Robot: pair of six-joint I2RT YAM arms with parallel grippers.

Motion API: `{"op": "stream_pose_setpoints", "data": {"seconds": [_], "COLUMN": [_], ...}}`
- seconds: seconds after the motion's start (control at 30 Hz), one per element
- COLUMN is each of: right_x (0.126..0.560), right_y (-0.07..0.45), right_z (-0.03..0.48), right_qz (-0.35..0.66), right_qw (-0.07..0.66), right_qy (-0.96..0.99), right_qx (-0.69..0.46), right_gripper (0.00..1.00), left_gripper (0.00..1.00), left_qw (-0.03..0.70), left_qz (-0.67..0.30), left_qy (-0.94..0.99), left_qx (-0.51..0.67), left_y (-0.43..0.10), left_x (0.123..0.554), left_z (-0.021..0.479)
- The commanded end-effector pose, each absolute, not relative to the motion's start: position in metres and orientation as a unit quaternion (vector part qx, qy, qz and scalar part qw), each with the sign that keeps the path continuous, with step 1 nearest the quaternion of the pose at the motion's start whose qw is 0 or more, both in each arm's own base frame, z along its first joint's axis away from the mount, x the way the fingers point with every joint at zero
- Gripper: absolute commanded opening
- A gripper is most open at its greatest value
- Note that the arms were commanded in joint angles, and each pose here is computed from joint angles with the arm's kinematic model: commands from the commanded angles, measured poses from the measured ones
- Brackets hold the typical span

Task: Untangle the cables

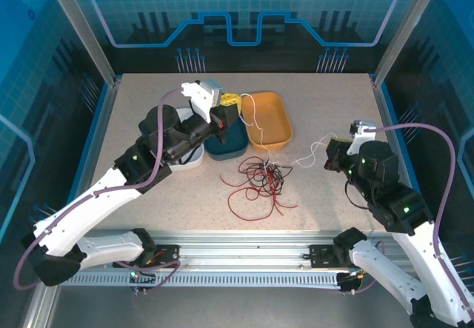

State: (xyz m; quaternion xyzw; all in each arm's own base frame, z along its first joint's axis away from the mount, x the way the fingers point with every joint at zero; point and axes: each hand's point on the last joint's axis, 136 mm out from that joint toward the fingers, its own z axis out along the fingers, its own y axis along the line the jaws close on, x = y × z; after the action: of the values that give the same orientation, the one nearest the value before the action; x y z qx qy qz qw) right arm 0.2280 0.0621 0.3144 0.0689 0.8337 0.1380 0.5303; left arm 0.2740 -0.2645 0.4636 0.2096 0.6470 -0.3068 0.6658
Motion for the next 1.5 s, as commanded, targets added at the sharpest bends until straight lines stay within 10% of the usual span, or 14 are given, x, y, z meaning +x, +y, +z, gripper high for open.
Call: {"op": "stream_pose_setpoints", "data": {"seconds": [0.0, 0.53, 1.47], "right_x": [0.221, 0.211, 0.231], "right_y": [0.037, -0.004, 0.035], "right_z": [0.294, 0.265, 0.284], "right_qz": [0.090, 0.022, 0.104], "right_qw": [0.513, 0.480, 0.481], "right_qy": [0.846, 0.853, 0.858], "right_qx": [0.117, 0.203, 0.143], "right_gripper": [0.00, 0.00, 0.00], "left_gripper": [0.00, 0.00, 0.00], "left_qw": [0.716, 0.808, 0.595], "left_qz": [-0.289, -0.270, -0.228], "left_qy": [0.609, 0.508, 0.745], "left_qx": [0.182, 0.126, 0.199], "left_y": [-0.241, -0.186, -0.309], "left_x": [0.274, 0.255, 0.453], "left_z": [0.507, 0.597, 0.386]}}
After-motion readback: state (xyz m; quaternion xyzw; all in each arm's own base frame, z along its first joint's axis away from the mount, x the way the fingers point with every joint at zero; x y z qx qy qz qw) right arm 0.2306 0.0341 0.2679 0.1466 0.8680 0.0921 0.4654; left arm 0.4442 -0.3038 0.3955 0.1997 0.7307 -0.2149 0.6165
